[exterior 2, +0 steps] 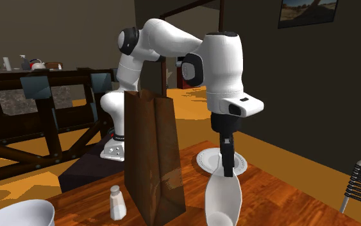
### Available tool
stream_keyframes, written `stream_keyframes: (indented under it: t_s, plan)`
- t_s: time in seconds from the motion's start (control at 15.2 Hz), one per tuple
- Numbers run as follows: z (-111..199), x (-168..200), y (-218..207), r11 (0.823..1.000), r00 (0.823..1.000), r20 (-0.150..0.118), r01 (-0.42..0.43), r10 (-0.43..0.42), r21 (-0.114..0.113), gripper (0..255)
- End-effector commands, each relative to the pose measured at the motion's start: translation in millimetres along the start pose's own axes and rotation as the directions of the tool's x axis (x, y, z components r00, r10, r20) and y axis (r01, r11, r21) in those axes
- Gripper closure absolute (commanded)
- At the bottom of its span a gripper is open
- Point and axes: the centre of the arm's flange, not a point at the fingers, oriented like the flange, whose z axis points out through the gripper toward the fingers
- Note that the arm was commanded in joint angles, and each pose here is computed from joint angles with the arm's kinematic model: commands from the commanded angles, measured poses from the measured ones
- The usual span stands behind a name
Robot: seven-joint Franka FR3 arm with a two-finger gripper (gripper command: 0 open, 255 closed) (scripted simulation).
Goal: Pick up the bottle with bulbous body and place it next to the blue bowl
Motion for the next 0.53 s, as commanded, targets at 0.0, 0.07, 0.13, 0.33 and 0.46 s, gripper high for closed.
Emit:
stream_keyframes:
  t_s: [0.0,0.07,0.13,0.33,0.46]
  plan:
    - [1.2,-0.3,0.5,1.000,1.000,0.000,0.000,0.000,0.000,0]
    - [1.2,-0.3,0.5,1.000,1.000,0.000,0.000,0.000,0.000,0]
    - [1.2,-0.3,0.5,1.000,1.000,0.000,0.000,0.000,0.000,0]
    - [1.2,-0.3,0.5,1.000,1.000,0.000,0.000,0.000,0.000,0]
    - [1.2,-0.3,0.5,1.000,1.000,0.000,0.000,0.000,0.000,255]
